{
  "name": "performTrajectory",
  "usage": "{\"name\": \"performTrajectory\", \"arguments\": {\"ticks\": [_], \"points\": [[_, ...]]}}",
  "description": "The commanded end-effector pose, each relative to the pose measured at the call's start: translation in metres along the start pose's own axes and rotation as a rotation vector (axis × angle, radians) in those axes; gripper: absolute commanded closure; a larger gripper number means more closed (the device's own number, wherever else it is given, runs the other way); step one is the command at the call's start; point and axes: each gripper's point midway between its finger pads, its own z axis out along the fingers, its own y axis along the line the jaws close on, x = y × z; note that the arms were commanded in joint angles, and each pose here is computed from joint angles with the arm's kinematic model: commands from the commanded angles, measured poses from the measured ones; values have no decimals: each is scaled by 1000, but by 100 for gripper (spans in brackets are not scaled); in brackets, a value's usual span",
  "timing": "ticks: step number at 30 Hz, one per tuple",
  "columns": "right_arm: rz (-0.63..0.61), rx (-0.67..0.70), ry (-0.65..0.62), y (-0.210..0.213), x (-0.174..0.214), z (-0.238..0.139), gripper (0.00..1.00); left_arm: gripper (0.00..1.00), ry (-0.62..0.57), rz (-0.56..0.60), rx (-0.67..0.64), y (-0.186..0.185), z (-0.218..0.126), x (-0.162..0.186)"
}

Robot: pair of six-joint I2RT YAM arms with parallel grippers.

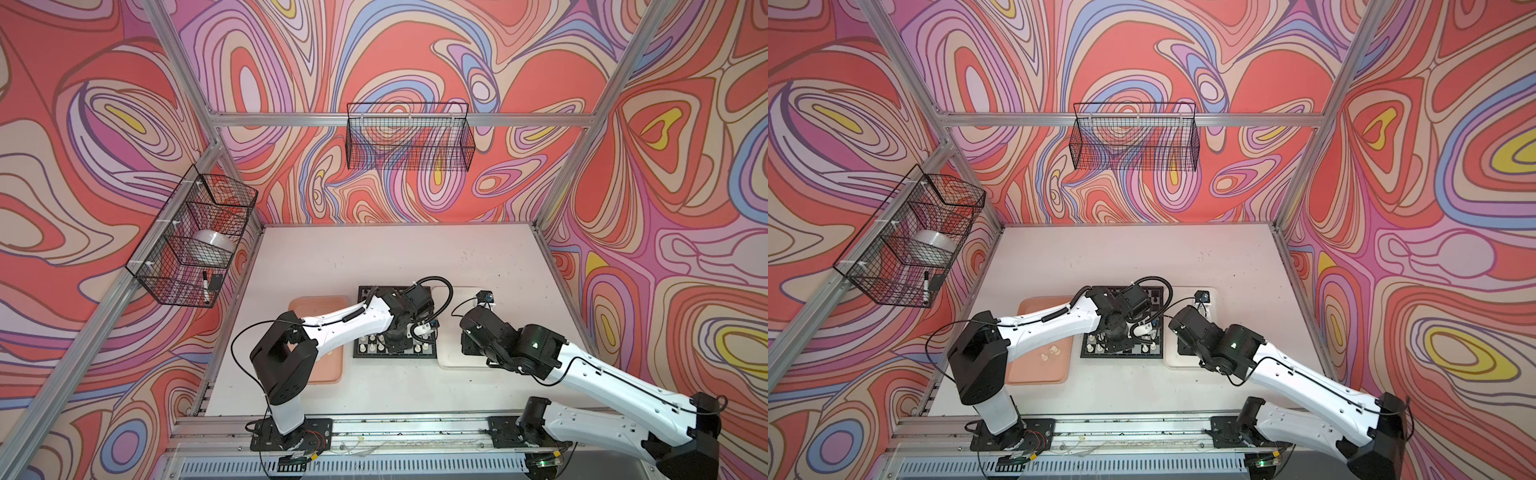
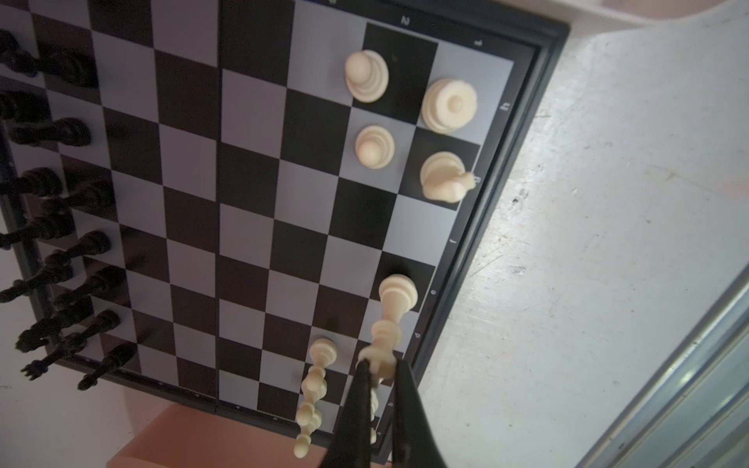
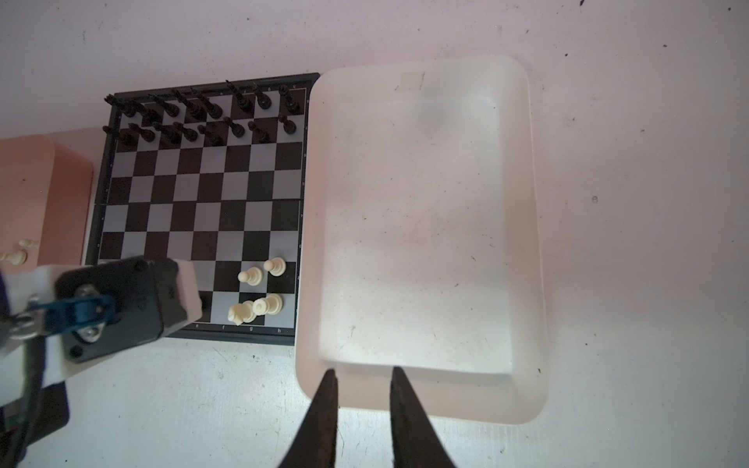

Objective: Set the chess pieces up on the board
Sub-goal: 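Lower the white piece toward a near-row square beside the white pawns, then open the left gripper and raise it off the tall white piece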

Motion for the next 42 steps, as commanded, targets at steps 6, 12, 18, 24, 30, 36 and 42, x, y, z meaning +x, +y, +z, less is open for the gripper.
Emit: {"name": "performTrajectory", "arguments": {"ticks": [6,12,18,24,30,36,42], "points": [[6,12,-22,-5,-2,1,77,92,19,30,-9,-4,4,4],[-2,17,-20,-4,-2,2,77,90,20,37,-10,-5,5,5],[-8,16,-24,-2,-4,2,77,85,21,42,-10,-7,3,4],[-7,19,-26,-4,-4,2,76,78,20,43,-2,-10,1,3],[-4,14,-32,-5,-3,2,77,78,18,44,5,-12,-2,1],[-4,16,-34,-7,-3,0,77,72,19,47,6,-13,-4,0],[0,11,-40,-7,-5,-2,77,66,10,49,8,-15,-9,2]]}}
